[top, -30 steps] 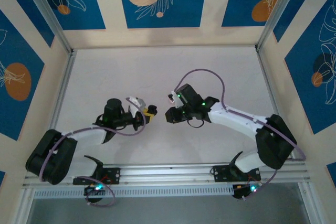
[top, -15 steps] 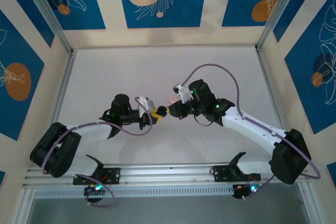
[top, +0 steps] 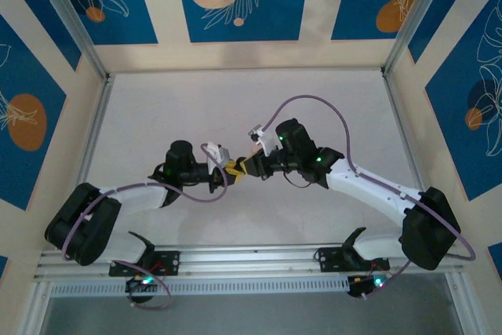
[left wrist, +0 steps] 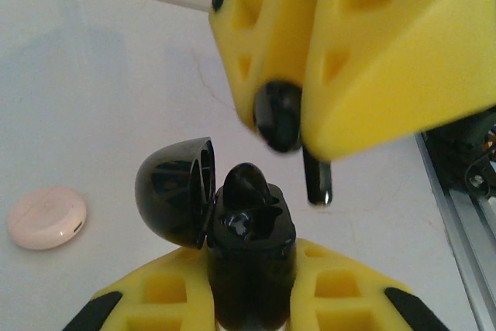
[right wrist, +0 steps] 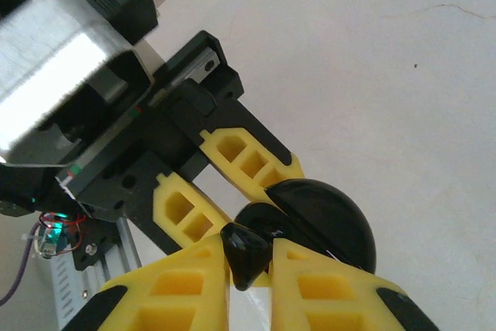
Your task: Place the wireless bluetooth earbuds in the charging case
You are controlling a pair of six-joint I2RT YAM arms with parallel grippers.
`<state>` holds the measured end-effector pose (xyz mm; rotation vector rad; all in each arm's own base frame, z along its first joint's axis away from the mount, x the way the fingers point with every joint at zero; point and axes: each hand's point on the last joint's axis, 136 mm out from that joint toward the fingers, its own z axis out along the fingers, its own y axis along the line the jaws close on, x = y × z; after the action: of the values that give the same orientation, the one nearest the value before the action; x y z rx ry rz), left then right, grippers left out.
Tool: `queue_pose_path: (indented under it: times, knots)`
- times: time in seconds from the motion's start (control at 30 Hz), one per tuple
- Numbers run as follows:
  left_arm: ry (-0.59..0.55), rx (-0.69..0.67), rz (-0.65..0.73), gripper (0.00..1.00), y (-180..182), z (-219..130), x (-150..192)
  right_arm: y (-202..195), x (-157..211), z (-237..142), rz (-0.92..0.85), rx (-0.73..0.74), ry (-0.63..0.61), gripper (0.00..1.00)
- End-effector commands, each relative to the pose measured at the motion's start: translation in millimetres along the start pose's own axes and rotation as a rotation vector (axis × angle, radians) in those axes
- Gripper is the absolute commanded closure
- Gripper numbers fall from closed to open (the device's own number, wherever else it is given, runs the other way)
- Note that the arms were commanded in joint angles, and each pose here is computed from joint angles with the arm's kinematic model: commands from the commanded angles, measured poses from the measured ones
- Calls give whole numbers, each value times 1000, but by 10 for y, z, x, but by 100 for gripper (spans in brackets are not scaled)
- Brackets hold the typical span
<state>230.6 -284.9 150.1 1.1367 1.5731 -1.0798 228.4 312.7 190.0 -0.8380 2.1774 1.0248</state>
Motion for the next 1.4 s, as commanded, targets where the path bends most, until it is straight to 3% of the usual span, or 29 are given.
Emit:
queue_pose_path:
  times: [0.0,0.53,1.37]
  knots:
    - [-72,42,36,85,-77,15,-215,19,-143,6,-48,16,-35,84]
    - [-57,49,12,85,-91,19,-158,27,-317,-179,-103,73,-130,84]
    - [-151,41,8,85,-61,6,-406,30,-244,-71,-130,80,-108,84]
